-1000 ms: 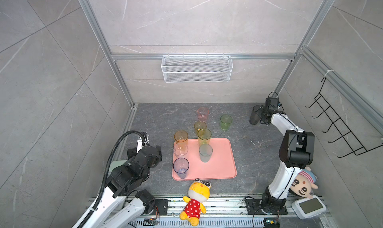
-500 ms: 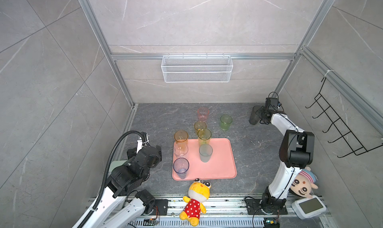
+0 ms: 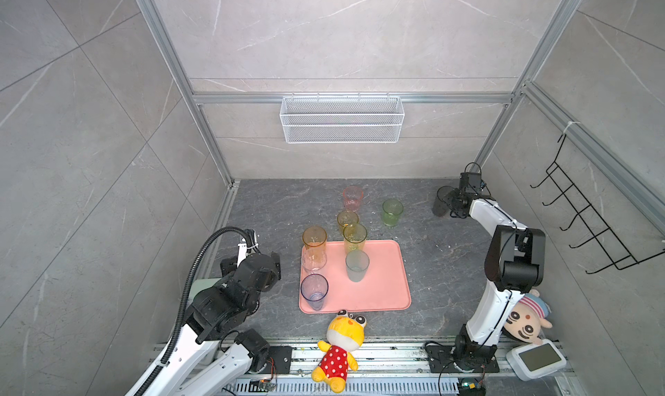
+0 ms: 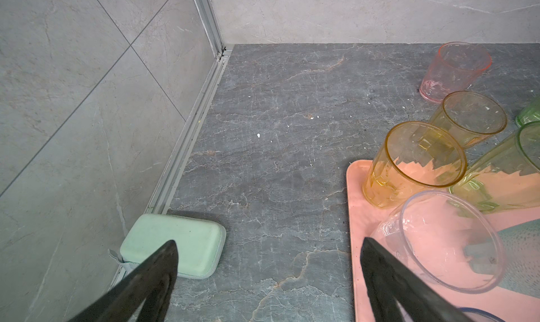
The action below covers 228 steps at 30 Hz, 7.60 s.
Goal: Place the glasses into the tray
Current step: 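Lower the right gripper onto the dark grey glass and close on its rim, then lift the dark grey glass with the right gripper and swing it toward the tray, then carry the dark grey glass over the tray edge nearest the robot and lower it, then set the dark grey glass on the tray and open the right gripper, then raise the right gripper and move it toward the pink glass beyond the tray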
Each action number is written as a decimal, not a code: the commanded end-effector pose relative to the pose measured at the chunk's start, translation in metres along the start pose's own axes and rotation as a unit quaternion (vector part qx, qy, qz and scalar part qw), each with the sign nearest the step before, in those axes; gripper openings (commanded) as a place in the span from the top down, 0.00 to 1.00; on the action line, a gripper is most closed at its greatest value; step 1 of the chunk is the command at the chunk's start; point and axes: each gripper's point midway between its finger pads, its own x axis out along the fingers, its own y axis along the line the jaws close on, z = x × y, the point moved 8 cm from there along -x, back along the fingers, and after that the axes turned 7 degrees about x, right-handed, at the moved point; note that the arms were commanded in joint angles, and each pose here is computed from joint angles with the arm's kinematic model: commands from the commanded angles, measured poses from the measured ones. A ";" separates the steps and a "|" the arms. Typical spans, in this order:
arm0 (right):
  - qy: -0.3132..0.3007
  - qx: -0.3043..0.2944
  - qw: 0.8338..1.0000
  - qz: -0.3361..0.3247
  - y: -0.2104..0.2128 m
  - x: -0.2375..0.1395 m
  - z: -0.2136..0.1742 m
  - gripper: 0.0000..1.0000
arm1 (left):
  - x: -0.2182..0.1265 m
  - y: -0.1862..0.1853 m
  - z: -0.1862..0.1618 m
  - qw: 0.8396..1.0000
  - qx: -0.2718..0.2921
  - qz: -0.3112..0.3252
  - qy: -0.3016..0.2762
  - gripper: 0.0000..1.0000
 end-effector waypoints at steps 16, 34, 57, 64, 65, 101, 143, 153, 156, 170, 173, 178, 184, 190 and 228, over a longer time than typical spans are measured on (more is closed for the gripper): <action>0.005 -0.014 0.998 0.061 0.008 -0.036 0.003 0.87 | 0.000 0.000 0.000 1.000 -0.010 0.003 -0.003 0.03; 0.020 -0.024 0.996 0.087 0.001 -0.071 -0.007 1.00 | 0.000 0.000 0.000 1.000 -0.010 0.002 -0.002 0.03; 0.108 -0.131 0.976 0.139 -0.002 -0.170 -0.072 1.00 | -0.003 0.001 -0.001 1.000 -0.016 -0.011 -0.007 0.03; 0.153 -0.197 0.959 0.135 0.002 -0.205 -0.099 1.00 | -0.004 0.001 -0.001 1.000 -0.019 -0.015 -0.008 0.03; 0.163 -0.207 0.955 0.132 0.002 -0.210 -0.103 1.00 | -0.005 0.002 -0.001 1.000 -0.021 -0.016 -0.009 0.03; 0.204 -0.400 0.889 0.089 -0.028 -0.303 -0.211 1.00 | -0.006 0.002 0.000 0.999 -0.024 -0.020 -0.010 0.03; 0.234 -0.501 0.824 0.126 0.007 -0.312 -0.337 1.00 | -0.004 0.001 -0.001 1.000 -0.020 -0.013 -0.005 0.03; 0.236 -0.509 0.820 0.112 0.010 -0.308 -0.342 1.00 | -0.003 0.001 -0.001 1.000 -0.020 -0.013 -0.004 0.03; 0.237 -0.510 0.820 0.107 0.010 -0.307 -0.344 1.00 | -0.004 0.001 -0.001 1.000 -0.020 -0.013 -0.004 0.03; 0.242 -0.518 0.816 0.084 0.009 -0.301 -0.349 1.00 | -0.004 0.000 -0.001 1.000 -0.021 -0.015 -0.004 0.03; 0.243 -0.517 0.816 0.087 0.010 -0.302 -0.349 1.00 | -0.004 0.000 -0.001 1.000 -0.022 -0.015 -0.004 0.03; 0.243 -0.516 0.817 0.087 0.010 -0.301 -0.350 0.91 | -0.004 0.000 -0.001 1.000 -0.023 -0.015 -0.004 0.03; 0.240 -0.513 0.820 0.083 0.007 -0.299 -0.350 0.84 | -0.004 0.001 -0.001 1.000 -0.023 -0.015 -0.005 0.03; 0.233 -0.509 0.824 0.088 0.009 -0.304 -0.344 0.82 | -0.004 0.000 -0.001 1.000 -0.024 -0.016 -0.004 0.03; 0.074 -0.453 0.870 0.181 0.087 -0.314 -0.249 0.62 | -0.004 0.001 -0.001 1.000 -0.023 -0.011 -0.004 0.03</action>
